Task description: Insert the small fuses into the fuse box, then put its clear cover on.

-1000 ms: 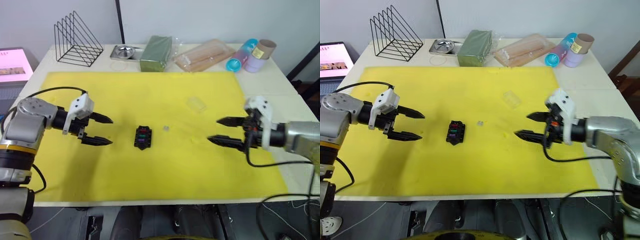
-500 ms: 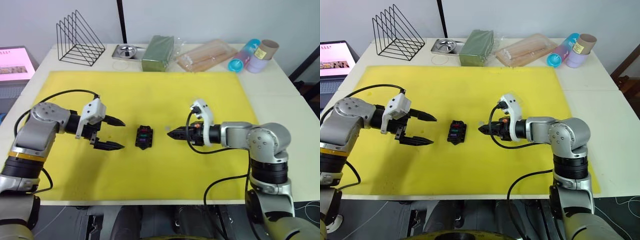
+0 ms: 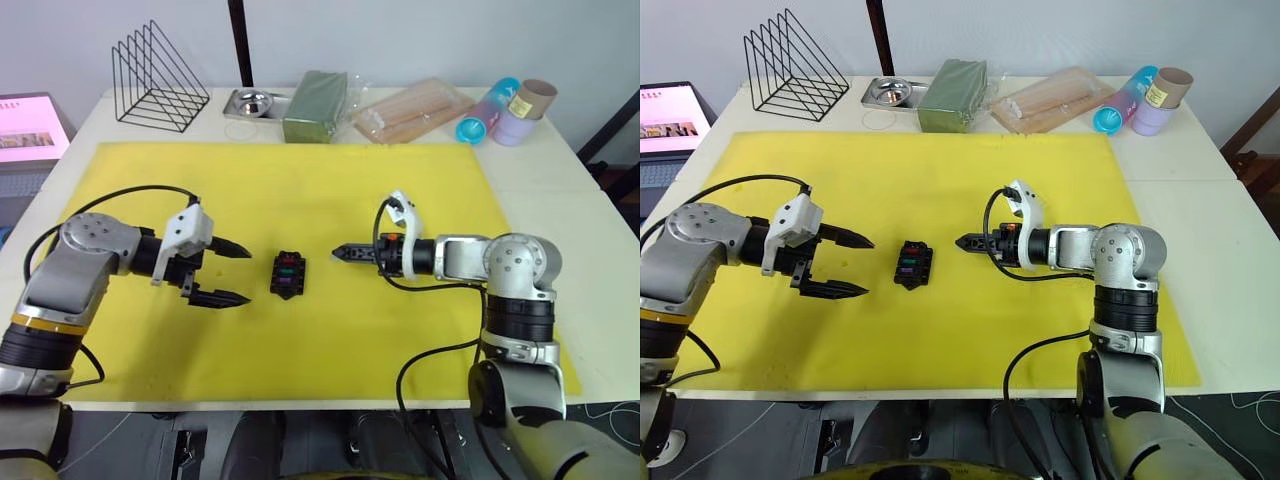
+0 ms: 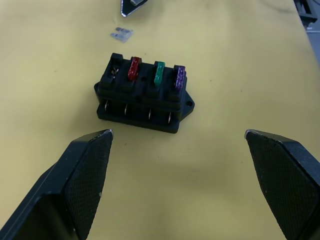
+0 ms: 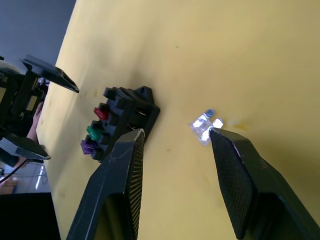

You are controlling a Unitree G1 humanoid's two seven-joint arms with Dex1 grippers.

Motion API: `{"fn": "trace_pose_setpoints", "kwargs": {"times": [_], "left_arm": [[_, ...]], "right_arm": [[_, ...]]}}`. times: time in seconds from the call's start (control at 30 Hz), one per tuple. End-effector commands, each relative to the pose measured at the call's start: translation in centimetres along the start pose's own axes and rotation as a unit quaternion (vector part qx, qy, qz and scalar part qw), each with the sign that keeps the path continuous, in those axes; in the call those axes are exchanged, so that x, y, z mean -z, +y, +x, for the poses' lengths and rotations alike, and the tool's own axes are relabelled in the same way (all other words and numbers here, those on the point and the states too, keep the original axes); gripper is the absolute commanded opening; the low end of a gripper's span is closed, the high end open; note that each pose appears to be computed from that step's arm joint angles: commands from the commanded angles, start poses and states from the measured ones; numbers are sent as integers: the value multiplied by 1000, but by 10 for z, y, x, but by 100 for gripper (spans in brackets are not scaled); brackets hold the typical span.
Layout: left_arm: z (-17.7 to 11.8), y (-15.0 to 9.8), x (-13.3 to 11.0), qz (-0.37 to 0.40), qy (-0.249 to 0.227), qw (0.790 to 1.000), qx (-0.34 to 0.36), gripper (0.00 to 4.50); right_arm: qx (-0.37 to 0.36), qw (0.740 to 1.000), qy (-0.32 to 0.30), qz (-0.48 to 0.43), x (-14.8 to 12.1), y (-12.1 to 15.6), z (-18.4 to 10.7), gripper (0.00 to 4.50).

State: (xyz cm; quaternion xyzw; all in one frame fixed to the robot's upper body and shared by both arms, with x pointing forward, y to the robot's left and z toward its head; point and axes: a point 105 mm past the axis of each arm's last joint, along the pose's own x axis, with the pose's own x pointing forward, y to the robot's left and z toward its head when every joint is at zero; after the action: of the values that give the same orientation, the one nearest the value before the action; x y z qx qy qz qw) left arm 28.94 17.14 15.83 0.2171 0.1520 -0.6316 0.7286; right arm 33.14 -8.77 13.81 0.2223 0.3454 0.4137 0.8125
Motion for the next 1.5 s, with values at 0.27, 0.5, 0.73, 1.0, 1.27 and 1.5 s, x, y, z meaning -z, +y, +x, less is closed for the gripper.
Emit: {"fn": "trace_pose_setpoints", "kwargs": {"times": [0.27,0.5,0.73,1.0,1.27,1.5], "left_arm": [[-6,1,-7,12,-11,1000,-21,450],[-6,1,-8,12,-12,1000,-23,450],[-6,1,-8,13,-12,1000,-26,450],[-5,1,-7,12,-14,999,-31,450],[-5,-1,-7,11,-15,999,-37,450],[-6,-2,-7,11,-15,999,-41,450]], "right_arm": [[-33,999,10,5,-7,-1,5,218],[-44,999,12,6,-15,-2,11,218],[-52,998,35,2,-13,-7,14,218],[-64,996,62,-17,-13,-8,22,218],[-81,993,76,-25,-13,-5,29,218],[-105,991,82,-33,-13,3,32,218]]}}
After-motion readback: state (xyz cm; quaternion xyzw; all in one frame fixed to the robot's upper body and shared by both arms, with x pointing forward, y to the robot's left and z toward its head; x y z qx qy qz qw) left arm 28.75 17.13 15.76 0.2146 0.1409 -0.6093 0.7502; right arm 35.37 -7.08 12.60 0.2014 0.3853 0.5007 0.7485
